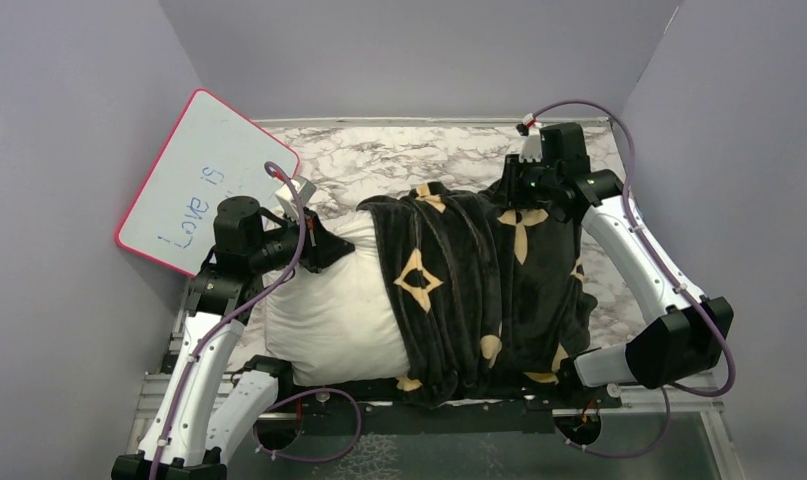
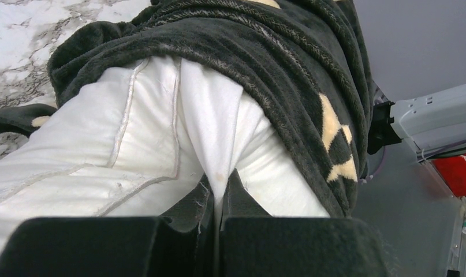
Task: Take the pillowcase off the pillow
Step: Remove the pillow from the pillowcase.
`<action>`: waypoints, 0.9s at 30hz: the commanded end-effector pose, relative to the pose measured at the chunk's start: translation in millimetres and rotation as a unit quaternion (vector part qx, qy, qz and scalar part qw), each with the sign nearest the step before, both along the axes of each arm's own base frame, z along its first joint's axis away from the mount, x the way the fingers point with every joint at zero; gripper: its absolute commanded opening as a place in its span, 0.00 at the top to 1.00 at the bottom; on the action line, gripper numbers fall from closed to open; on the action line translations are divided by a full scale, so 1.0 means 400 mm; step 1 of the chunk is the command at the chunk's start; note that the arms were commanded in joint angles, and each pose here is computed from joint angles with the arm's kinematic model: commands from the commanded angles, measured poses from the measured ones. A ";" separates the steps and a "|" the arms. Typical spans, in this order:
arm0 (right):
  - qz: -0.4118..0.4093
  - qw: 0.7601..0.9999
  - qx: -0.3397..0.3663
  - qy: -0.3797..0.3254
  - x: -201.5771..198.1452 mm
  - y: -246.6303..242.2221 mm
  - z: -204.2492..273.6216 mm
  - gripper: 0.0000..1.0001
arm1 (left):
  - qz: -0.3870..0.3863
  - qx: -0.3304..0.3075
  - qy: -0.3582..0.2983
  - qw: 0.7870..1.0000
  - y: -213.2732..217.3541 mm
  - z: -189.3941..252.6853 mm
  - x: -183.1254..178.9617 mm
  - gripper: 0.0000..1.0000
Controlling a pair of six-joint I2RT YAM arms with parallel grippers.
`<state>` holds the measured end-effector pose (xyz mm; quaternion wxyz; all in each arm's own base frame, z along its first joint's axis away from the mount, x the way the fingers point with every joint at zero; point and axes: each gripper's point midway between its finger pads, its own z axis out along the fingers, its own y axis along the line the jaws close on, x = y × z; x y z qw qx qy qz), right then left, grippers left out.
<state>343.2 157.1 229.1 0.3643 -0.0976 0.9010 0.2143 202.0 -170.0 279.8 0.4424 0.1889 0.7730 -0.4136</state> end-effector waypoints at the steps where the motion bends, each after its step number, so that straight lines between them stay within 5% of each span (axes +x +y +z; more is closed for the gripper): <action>1: -0.105 0.990 -0.085 -0.030 0.022 -0.117 0.009 0.81 | -0.017 -0.021 0.001 1.000 -0.013 0.031 -0.030 1.00; 3: -0.164 0.976 -0.121 -0.073 0.046 -0.180 0.054 0.98 | -0.015 -0.020 -0.001 1.000 -0.011 0.032 -0.030 1.00; 8: -0.295 0.937 -0.143 -0.117 0.092 -0.388 0.149 0.99 | 0.003 -0.011 -0.004 1.000 0.000 0.032 -0.027 1.00; 11: -0.299 0.942 -0.111 -0.109 0.095 -0.400 0.160 0.99 | 0.007 -0.008 -0.006 1.000 0.004 0.030 -0.029 1.00; 14: -0.216 0.970 -0.030 -0.104 0.086 -0.294 0.174 0.99 | 0.005 -0.008 -0.003 1.000 0.003 0.025 -0.029 1.00; 19: -0.072 0.991 0.086 -0.077 0.038 -0.126 0.203 0.66 | -0.001 -0.007 -0.001 1.000 -0.001 0.026 -0.024 1.00; 23: -0.032 0.996 0.057 -0.065 0.023 -0.062 0.186 0.48 | -0.002 -0.008 -0.003 1.000 -0.002 0.032 -0.022 1.00; 27: 0.007 0.999 0.031 -0.037 0.006 0.008 0.129 0.42 | -0.002 -0.009 0.000 1.000 -0.003 0.032 -0.023 1.00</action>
